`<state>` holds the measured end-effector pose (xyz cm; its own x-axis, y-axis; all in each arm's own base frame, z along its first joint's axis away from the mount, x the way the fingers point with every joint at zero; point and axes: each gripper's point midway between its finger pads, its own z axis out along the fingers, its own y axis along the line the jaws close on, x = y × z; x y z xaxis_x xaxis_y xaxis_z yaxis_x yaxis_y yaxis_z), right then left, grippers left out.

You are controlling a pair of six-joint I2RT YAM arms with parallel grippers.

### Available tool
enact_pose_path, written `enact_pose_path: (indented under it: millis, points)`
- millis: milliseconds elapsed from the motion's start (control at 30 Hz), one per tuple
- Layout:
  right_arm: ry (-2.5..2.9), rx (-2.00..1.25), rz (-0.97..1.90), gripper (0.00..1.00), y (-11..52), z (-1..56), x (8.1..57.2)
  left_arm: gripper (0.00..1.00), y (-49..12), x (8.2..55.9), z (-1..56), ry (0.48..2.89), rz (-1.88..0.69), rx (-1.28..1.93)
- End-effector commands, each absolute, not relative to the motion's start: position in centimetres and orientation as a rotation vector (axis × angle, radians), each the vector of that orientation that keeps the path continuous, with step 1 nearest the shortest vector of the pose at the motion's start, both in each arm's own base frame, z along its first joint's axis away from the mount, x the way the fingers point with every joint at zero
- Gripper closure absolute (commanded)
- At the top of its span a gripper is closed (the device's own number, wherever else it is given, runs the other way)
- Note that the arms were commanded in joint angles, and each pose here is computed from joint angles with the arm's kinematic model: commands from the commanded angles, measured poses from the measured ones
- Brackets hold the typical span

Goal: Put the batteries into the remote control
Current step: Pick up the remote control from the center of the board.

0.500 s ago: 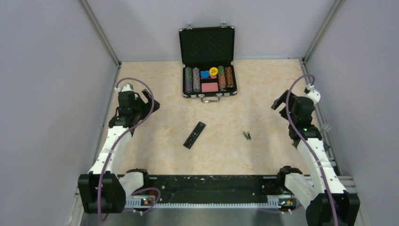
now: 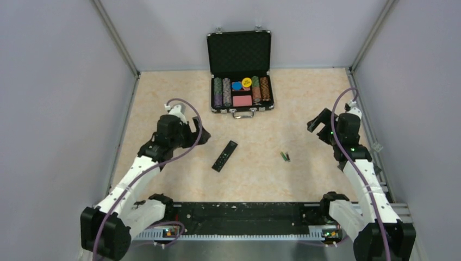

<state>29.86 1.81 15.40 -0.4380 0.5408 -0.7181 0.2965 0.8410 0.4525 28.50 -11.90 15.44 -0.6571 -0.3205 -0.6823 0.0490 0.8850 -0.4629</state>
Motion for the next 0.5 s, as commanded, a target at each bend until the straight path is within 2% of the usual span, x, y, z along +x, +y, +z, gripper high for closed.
enact_pose_path:
  millis: [0, 233, 467]
  points:
    - [2.075, 0.611, 0.475, 0.09, 4.1, 15.9, 29.6, 0.04, -15.0, 26.7, 14.2, 2.219, -0.613, -0.083]
    - [2.139, 0.653, 0.540, 0.12, 5.1, 13.9, 28.3, 0.06, -19.3, 23.5, 10.0, 2.288, -0.625, 0.144]
    - [2.214, 0.580, 0.587, 0.12, 7.3, 12.4, 27.5, 0.08, -20.5, 23.6, 6.8, 2.349, -0.511, 0.288]
